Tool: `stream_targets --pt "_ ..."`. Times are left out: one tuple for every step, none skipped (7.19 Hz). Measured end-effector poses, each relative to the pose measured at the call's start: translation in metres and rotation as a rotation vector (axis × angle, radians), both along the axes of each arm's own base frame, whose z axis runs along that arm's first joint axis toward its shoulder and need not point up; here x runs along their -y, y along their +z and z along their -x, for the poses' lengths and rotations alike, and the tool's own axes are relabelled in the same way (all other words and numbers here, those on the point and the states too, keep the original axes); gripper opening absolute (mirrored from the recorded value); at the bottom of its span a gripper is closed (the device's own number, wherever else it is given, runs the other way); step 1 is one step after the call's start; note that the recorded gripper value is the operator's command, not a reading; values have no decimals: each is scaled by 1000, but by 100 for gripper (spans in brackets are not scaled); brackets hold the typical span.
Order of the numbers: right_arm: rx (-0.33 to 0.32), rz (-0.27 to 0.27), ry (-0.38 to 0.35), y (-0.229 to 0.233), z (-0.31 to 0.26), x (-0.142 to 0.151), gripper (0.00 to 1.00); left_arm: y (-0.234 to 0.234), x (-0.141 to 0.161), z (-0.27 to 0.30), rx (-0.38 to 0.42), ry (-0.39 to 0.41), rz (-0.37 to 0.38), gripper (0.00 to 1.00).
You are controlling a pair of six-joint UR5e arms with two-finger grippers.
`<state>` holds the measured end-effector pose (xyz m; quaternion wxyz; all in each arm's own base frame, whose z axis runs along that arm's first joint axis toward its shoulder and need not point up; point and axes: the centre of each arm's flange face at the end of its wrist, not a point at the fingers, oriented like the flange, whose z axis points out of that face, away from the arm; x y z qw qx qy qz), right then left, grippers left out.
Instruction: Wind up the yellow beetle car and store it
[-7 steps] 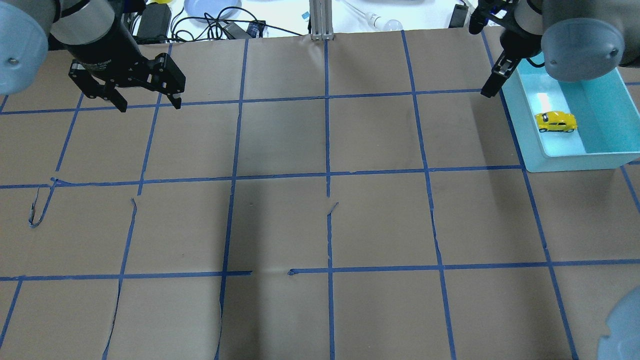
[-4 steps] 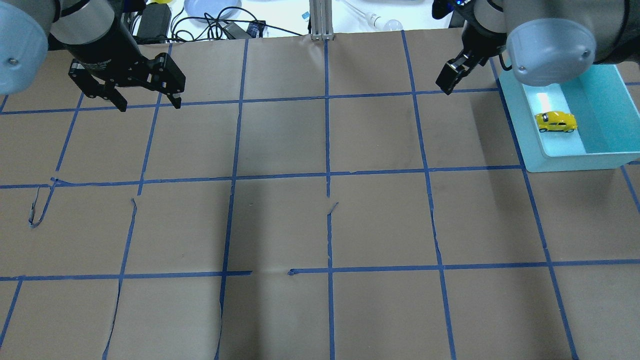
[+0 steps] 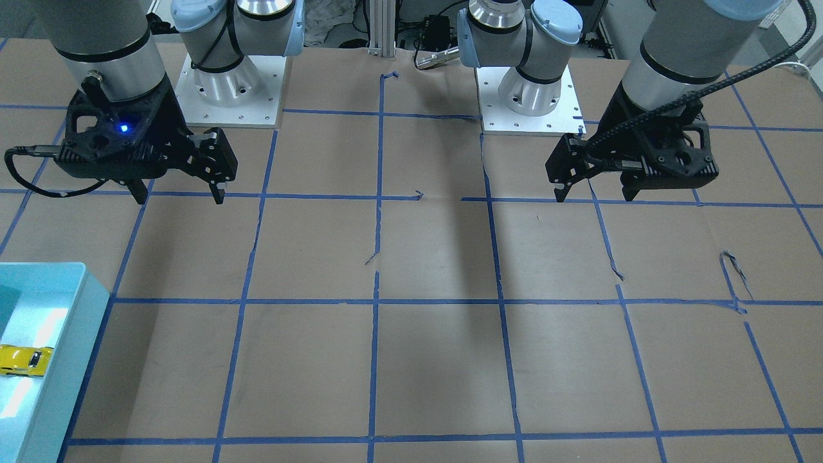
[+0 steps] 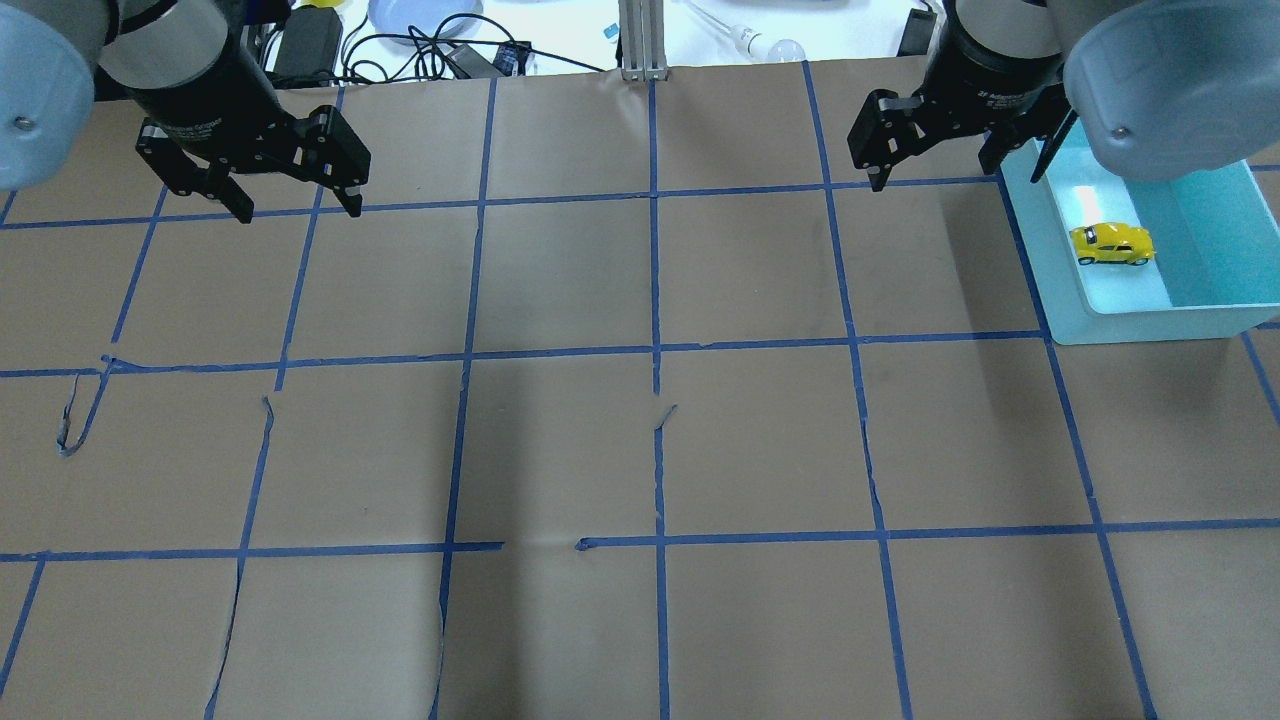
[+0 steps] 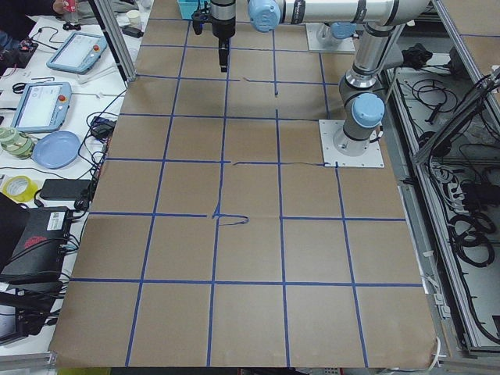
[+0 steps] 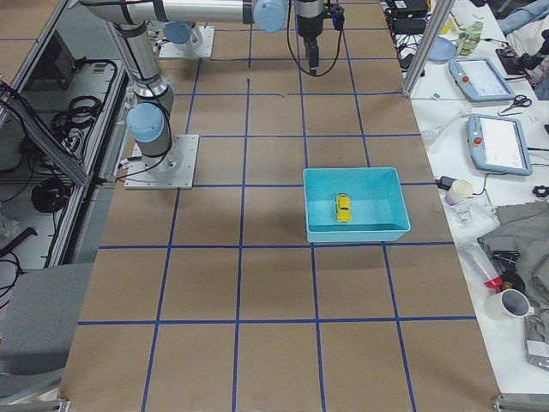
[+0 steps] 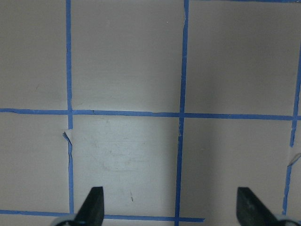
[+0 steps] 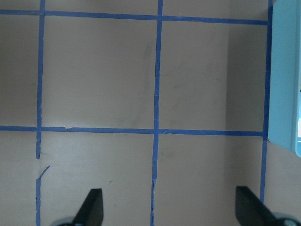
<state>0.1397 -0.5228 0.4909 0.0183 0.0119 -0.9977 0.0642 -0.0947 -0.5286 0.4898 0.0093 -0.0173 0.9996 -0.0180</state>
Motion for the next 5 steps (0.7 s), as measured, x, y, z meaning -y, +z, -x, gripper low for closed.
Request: stream_targets --pt "-1 -2 -21 9 1 1 100 0 0 0 0 0 0 100" --pt "-2 -18 -27 17 3 3 100 0 0 0 0 0 0 100" --pt "0 -37 -28 20 4 4 100 0 0 0 1 0 0 100" --pt "3 -49 -27 21 4 4 100 0 0 0 2 -1 -1 100" --pt "3 -56 -27 20 5 4 100 0 0 1 2 -3 -1 100"
